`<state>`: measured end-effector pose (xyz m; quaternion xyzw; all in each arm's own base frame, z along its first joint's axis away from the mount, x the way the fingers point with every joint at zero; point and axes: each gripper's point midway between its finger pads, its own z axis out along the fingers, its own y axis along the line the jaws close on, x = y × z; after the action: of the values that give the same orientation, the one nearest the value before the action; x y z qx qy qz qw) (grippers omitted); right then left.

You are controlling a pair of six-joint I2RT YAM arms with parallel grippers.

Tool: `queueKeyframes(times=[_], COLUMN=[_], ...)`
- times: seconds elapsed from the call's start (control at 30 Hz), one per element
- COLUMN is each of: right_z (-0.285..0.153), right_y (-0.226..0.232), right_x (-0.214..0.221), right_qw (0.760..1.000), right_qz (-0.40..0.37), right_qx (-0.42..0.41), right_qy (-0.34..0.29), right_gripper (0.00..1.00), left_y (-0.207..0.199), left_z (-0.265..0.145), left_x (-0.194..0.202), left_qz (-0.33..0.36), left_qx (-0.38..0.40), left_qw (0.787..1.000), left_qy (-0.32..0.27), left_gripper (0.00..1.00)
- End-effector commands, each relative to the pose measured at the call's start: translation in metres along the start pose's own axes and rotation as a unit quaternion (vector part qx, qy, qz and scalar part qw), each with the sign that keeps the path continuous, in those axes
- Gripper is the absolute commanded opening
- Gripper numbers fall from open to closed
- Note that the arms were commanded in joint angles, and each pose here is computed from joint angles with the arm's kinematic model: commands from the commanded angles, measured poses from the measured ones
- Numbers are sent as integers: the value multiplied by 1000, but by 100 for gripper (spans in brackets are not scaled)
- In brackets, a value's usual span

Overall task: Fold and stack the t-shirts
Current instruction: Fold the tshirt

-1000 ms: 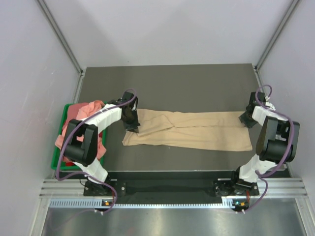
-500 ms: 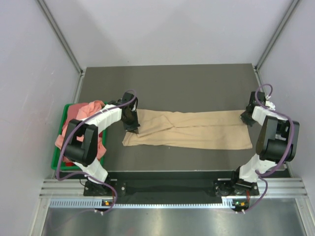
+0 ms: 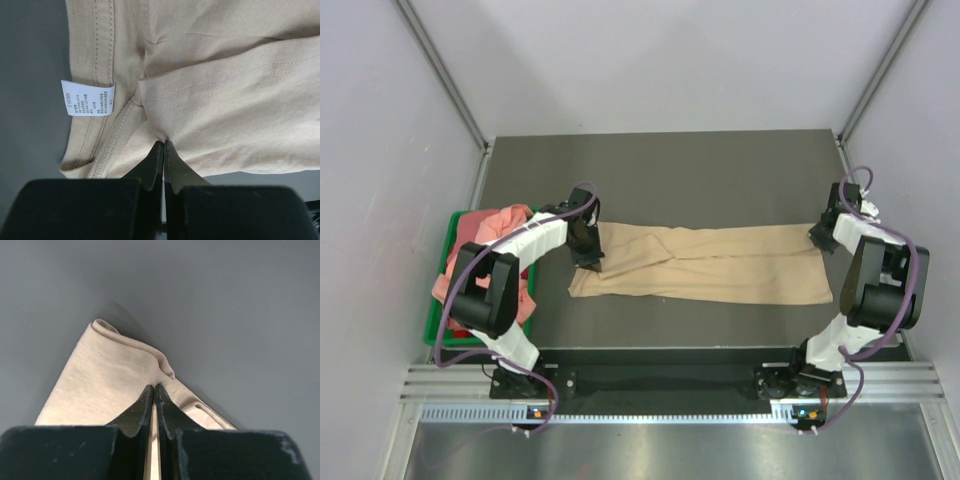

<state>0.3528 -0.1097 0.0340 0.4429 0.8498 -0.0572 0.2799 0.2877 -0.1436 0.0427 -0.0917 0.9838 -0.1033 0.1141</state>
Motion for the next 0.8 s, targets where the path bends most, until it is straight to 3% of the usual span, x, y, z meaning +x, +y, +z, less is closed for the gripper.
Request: queueKeyframes(times=[0.0, 0.77], right_z=[-11, -21], right_y=[8, -9], right_x=[-23, -12], right_qw=[999, 1000], right_qz=[6, -9], right_qx=[-19, -18], right_qy=[-32, -15], right_gripper=[1, 0], left_y=[-4, 17], left_z=[-14, -33], left_x=[-6, -21], left_qz=[6, 8], left_qx=[7, -66], left_qw=[1000, 997], left_qy=[-18, -46], left_gripper=[0, 0])
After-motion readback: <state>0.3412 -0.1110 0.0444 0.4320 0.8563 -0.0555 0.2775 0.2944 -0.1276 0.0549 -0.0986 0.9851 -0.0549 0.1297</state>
